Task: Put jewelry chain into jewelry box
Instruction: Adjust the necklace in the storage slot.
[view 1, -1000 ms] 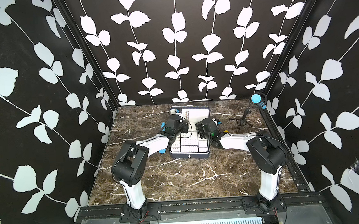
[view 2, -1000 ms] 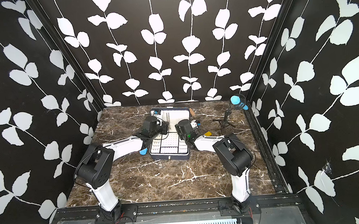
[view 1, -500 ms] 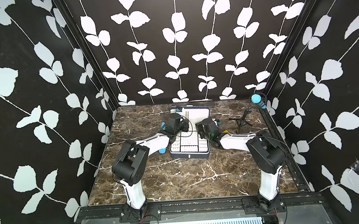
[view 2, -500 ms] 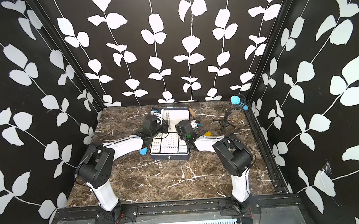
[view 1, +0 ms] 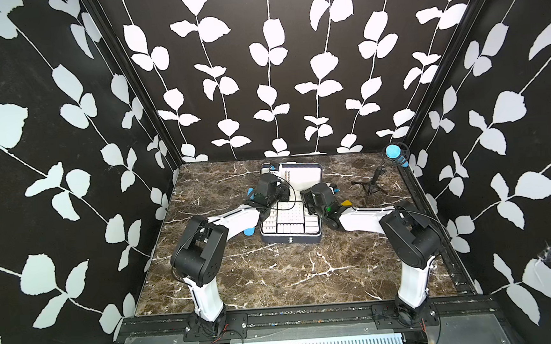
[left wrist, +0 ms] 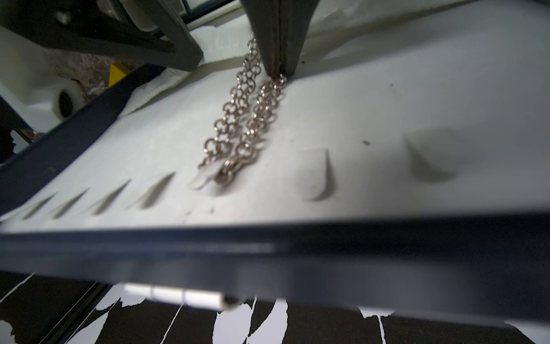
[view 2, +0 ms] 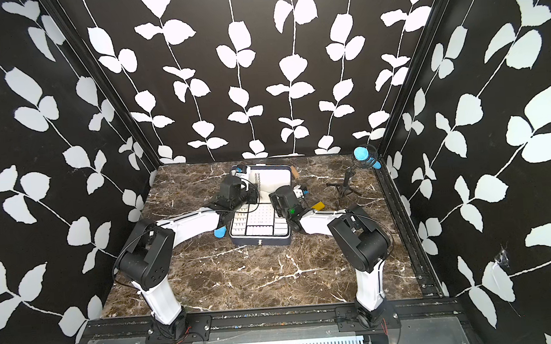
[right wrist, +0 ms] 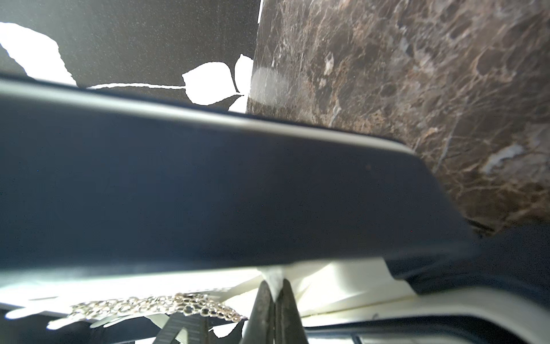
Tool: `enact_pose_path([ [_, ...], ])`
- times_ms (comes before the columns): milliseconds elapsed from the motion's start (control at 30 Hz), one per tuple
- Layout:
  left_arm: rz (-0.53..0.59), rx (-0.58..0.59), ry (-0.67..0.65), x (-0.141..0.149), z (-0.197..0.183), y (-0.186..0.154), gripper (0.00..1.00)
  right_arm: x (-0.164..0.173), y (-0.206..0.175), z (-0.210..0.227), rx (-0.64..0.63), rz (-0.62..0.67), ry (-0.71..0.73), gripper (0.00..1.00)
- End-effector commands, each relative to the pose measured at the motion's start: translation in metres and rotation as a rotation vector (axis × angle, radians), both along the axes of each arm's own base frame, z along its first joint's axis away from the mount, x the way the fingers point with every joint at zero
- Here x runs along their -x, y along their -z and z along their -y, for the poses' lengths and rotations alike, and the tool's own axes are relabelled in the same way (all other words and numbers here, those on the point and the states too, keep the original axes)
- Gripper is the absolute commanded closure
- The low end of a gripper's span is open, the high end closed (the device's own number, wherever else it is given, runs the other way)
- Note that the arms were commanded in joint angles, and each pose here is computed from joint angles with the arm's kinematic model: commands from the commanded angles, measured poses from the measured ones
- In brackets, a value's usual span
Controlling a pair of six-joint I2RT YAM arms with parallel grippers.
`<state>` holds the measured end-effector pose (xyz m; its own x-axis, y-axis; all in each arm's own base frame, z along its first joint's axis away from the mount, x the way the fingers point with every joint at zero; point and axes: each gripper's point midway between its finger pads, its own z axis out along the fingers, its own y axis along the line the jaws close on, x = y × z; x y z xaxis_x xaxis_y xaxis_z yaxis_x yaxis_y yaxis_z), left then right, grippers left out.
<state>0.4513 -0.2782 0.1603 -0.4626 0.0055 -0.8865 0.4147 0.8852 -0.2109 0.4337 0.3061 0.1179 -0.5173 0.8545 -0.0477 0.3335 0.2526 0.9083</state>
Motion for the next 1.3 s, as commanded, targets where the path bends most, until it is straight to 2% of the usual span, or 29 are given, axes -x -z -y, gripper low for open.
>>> enact_pose_path([
  [0, 0.104, 0.065, -0.029, -0.007, -0.005, -0.054, 1.0, 0.012, 0.0, -0.007, 0.019, -0.015, -0.059, 1.0],
  [567, 0.169, 0.092, -0.04, -0.012, -0.008, -0.09, 1.0, 0.014, -0.001, -0.008, 0.031, -0.015, -0.071, 1.0],
  [967, 0.183, 0.082, -0.038, -0.013, -0.009, -0.096, 1.0, 0.014, 0.001, -0.008, 0.028, -0.016, -0.072, 1.0],
  [1267, 0.228, 0.082, -0.031, -0.016, -0.008, -0.115, 1.0, 0.014, 0.001, -0.008, 0.025, -0.016, -0.07, 1.0],
])
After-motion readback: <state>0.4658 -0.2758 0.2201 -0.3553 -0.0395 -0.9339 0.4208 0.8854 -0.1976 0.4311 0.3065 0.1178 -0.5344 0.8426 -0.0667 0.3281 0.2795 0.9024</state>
